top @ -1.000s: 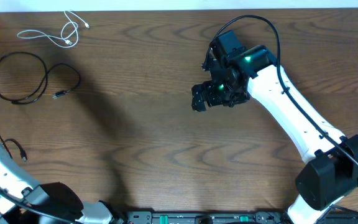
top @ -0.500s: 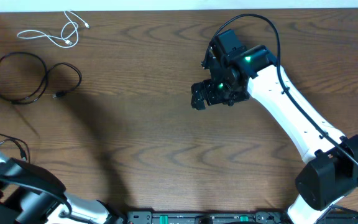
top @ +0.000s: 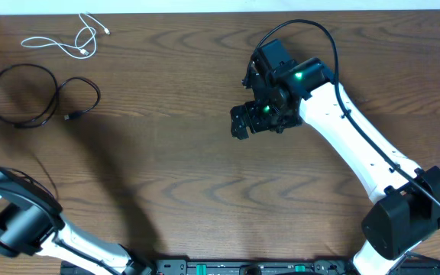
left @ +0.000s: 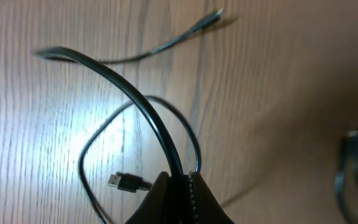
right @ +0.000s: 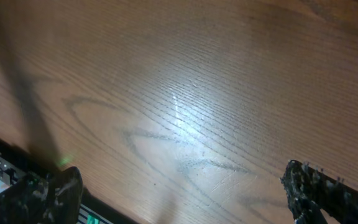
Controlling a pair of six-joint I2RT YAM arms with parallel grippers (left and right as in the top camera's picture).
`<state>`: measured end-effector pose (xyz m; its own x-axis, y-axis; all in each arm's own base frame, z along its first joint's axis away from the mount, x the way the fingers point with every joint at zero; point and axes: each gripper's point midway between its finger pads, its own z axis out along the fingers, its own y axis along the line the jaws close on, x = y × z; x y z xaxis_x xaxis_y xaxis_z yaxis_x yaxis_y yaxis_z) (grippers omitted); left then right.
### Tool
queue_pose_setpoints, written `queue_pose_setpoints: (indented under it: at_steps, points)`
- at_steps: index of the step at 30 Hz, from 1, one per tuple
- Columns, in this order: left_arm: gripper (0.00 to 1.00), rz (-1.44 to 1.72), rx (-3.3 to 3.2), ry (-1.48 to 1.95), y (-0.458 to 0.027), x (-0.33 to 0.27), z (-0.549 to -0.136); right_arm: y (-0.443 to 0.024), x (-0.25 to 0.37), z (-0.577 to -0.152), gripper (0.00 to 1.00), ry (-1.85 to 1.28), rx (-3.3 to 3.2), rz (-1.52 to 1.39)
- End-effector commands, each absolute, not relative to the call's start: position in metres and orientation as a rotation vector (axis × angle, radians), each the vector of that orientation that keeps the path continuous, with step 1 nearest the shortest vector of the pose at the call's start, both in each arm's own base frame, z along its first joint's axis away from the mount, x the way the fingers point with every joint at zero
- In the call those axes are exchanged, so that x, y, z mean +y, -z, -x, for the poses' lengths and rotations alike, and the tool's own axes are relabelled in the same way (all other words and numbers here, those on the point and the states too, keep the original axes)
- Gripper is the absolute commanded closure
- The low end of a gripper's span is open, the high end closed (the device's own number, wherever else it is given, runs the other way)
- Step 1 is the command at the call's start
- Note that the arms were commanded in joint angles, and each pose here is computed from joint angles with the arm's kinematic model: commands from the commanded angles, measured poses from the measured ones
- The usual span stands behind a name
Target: Untangle cables
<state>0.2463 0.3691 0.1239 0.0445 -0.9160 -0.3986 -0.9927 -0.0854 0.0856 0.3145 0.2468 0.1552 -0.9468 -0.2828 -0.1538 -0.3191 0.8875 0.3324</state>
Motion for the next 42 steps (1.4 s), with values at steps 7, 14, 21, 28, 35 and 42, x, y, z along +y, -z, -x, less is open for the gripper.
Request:
queue_pose_setpoints:
  at_steps: [7, 14, 21, 28, 35, 42]
  points:
    - [0.92, 2.187, 2.095, -0.548, -0.061, 0.366, -0.243, -0.165, 0.249, -0.315, 0.01, -0.55, 2.921, 0.497]
    - [0.85, 2.106, 2.265, -0.549, -0.021, 0.37, -0.247, -0.165, 0.249, -0.316, 0.01, -0.551, 2.918, 0.496]
    - [0.75, 1.873, 2.455, -0.559, -0.013, 0.379, -0.255, -0.167, 0.252, -0.321, 0.01, -0.562, 2.891, 0.498]
    - [0.53, 1.826, 2.428, -0.528, -0.04, 0.386, -0.266, -0.167, 0.252, -0.321, 0.01, -0.564, 2.893, 0.483]
    - [0.3, 1.71, 2.287, -0.241, -0.097, 0.378, -0.308, -0.166, 0.252, -0.319, 0.01, -0.561, 2.902, 0.484]
    - [0.44, 1.798, 2.182, -0.22, -0.122, 0.379, -0.293, -0.165, 0.252, -0.316, 0.01, -0.557, 2.913, 0.492]
